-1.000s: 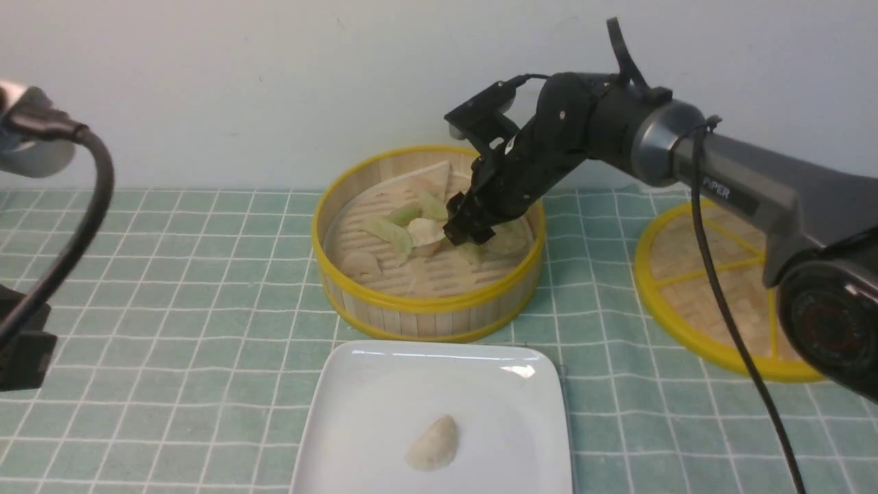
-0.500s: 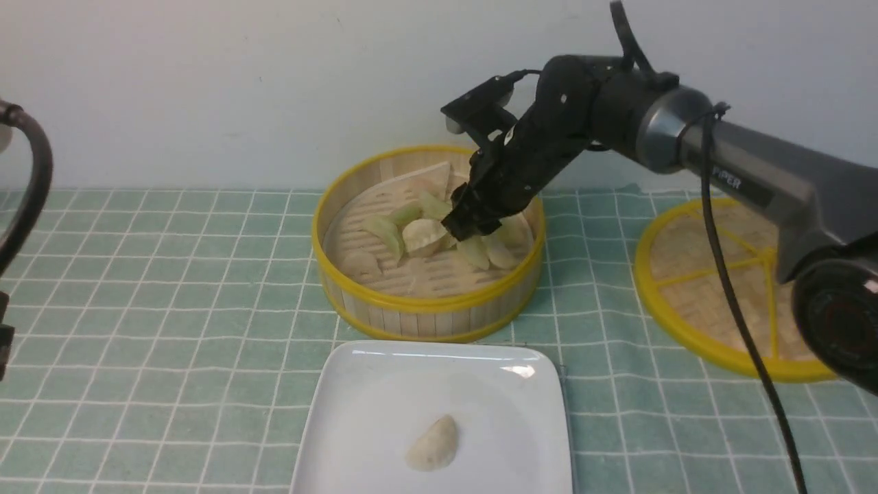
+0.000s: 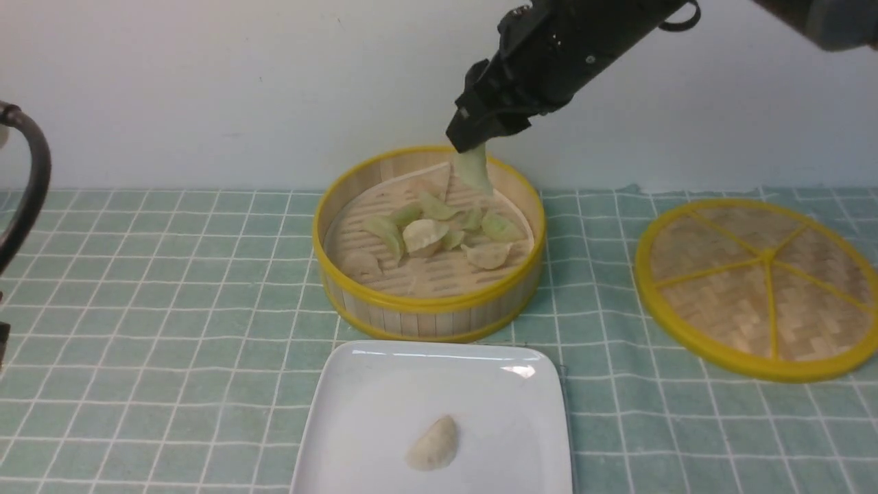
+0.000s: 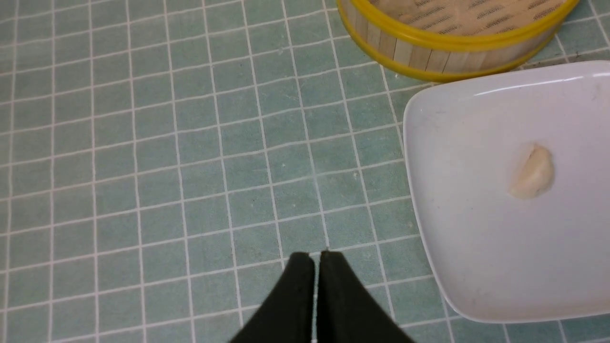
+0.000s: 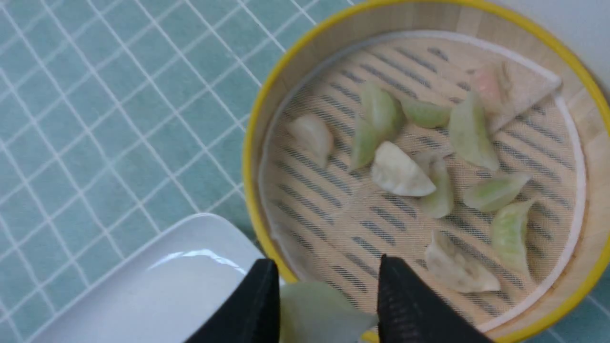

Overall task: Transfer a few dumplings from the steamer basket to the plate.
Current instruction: Use the right arm to grab a dumpling from inside the steamer, then use the right arm to put the dumpling into the plate

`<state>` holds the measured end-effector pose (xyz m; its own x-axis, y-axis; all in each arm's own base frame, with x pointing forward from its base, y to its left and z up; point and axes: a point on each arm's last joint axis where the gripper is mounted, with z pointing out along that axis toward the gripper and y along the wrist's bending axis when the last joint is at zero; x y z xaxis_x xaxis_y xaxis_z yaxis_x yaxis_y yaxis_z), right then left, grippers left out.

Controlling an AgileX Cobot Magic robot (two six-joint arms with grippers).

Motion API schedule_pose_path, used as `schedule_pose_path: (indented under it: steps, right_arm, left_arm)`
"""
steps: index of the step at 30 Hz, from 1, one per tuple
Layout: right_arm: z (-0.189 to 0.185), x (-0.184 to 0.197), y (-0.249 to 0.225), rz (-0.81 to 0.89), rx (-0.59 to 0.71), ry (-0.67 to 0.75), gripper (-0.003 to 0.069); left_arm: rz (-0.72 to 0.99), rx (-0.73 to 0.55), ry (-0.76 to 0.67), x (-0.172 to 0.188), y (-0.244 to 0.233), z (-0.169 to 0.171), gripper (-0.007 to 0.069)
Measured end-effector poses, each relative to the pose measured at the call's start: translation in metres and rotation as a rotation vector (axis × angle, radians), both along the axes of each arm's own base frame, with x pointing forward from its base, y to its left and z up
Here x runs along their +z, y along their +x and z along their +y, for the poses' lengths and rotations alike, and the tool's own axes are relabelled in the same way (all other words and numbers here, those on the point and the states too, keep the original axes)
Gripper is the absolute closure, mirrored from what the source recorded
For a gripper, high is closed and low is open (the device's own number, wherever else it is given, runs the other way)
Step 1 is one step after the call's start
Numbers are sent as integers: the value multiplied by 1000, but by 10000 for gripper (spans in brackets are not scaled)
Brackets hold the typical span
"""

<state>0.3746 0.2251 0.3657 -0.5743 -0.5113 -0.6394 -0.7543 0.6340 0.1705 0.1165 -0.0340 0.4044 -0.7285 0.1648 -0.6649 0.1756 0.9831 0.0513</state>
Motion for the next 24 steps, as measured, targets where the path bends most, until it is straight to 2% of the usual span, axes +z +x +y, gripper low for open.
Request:
schedule_pose_path:
  steps: [5,8,11,15,17,18,19,24]
  right_arm:
    - [11,-27,-38,142,55,-33,412]
    - [32,-76,-62,289,116,-118,412]
    - [53,-115,-66,316,125,-152,412]
    - [70,-143,-58,289,101,-140,400]
    - [78,-162,-50,270,67,-119,347]
    - [79,-164,-49,269,65,-117,347]
    - [81,-173,-46,268,52,-116,298]
    - [83,-175,-44,284,61,-123,249]
  left_arm:
    - [11,0,5,-4,1,0,631]
    - [50,0,24,-16,2,-1,631]
    - [99,0,47,-31,3,-1,631]
    - [132,0,63,-42,3,-1,631]
    - [142,0,67,-45,3,-2,631]
    - [142,0,67,-45,3,-2,631]
    - [142,0,67,-45,3,-2,631]
    - [142,0,67,-45,3,-2,631]
